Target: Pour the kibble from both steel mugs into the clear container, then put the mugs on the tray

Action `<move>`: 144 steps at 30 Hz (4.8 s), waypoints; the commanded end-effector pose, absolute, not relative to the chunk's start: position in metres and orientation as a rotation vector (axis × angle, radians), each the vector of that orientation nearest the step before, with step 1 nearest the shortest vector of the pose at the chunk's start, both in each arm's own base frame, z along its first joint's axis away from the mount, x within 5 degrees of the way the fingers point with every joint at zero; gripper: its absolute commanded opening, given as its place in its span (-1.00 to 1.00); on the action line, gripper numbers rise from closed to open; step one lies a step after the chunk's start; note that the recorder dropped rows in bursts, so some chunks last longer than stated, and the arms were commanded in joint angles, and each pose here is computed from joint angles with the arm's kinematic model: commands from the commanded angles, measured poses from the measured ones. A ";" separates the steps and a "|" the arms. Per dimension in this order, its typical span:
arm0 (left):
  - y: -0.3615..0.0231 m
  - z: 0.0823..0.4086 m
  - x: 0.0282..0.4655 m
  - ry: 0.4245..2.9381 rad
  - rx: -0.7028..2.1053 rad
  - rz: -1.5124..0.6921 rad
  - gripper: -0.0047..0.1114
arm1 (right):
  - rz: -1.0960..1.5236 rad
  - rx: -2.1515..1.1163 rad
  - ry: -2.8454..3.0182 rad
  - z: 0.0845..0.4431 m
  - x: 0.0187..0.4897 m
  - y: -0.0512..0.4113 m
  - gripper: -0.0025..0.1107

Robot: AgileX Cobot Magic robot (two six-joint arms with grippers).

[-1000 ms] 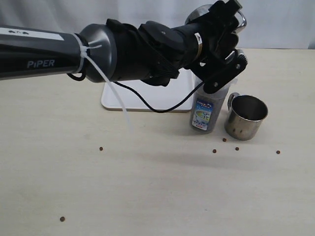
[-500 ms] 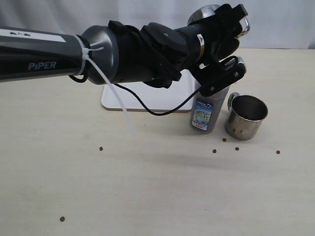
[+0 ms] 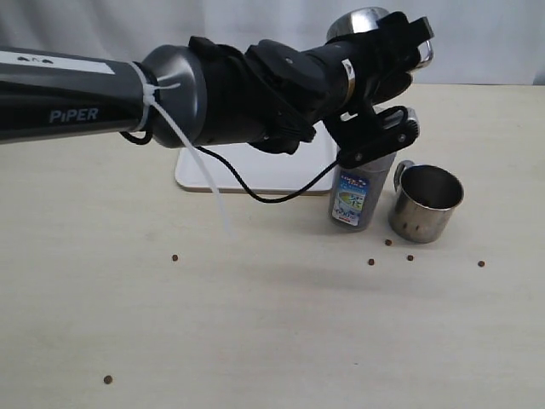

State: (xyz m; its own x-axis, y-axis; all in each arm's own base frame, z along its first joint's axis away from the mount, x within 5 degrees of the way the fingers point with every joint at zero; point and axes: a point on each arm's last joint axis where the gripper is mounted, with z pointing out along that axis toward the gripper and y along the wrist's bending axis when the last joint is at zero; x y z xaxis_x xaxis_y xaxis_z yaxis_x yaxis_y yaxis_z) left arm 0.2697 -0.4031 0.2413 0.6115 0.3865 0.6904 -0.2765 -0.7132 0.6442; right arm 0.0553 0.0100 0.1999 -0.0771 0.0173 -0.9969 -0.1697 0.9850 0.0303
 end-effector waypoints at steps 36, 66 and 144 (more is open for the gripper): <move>-0.397 0.254 0.274 0.447 1.942 1.067 -0.92 | 0.158 -0.121 1.644 0.198 0.055 0.010 -0.88; -0.194 0.159 0.389 1.658 1.113 -0.679 -0.92 | 0.158 -0.121 1.644 0.198 0.055 0.010 -0.88; -0.033 0.285 0.085 1.550 0.257 -0.331 -0.92 | 0.158 -0.121 1.644 0.198 0.055 0.010 -0.88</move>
State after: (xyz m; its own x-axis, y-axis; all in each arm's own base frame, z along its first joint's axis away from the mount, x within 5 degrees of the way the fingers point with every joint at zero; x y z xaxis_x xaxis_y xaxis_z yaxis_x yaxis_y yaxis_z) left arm 0.0971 -0.0343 0.2911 -0.0296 -0.0030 -0.9996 0.3368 0.9415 -0.0128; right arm 0.0553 0.0100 0.1999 -0.0771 0.0173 -0.9969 -0.1697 0.9850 0.0303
